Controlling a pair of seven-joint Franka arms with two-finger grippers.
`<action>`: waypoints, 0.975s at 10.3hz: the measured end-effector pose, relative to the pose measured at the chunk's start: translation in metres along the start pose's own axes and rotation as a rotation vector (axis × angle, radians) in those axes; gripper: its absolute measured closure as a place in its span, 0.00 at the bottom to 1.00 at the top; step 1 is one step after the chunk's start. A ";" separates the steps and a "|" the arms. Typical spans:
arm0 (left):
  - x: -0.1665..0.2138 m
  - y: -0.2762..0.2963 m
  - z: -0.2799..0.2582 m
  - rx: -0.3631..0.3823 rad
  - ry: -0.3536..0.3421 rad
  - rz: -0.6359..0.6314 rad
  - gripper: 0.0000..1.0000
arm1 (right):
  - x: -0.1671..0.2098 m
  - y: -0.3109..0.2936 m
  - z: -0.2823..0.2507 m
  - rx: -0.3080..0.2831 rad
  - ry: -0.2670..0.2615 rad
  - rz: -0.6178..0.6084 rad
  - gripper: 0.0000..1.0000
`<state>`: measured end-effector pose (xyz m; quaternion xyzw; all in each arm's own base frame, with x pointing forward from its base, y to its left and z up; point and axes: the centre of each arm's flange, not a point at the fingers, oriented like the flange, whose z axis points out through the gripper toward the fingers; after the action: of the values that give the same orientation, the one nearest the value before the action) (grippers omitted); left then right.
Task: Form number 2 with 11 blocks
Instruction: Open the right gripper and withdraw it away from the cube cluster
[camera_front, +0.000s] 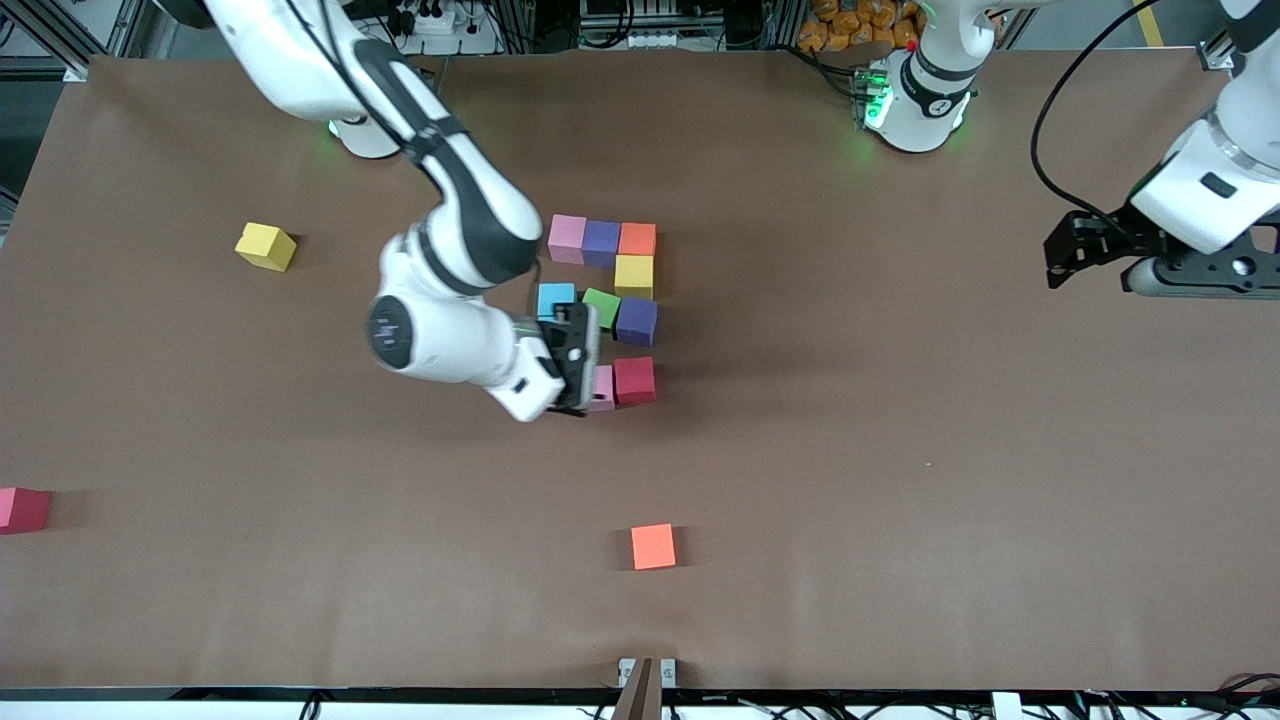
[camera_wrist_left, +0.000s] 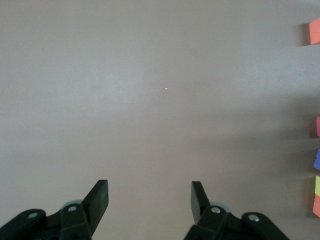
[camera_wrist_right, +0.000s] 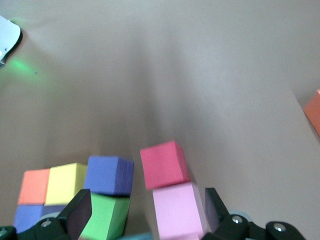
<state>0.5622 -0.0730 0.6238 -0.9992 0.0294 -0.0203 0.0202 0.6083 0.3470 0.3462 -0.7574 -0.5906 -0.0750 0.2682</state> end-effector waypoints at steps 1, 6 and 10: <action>0.001 -0.011 0.000 -0.016 -0.002 -0.023 0.25 | -0.027 0.015 -0.031 -0.018 -0.048 0.078 0.00; 0.001 -0.023 0.001 -0.047 -0.003 -0.052 0.25 | -0.155 0.075 -0.174 -0.354 -0.318 0.437 0.00; 0.001 -0.010 0.000 -0.024 0.004 -0.023 0.25 | -0.191 0.058 -0.275 -0.456 -0.296 0.525 0.00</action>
<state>0.5640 -0.0631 0.6245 -0.9996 0.0183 -0.0222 0.0078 0.6623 0.0385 0.4776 -0.9259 -0.3767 -0.0230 0.0147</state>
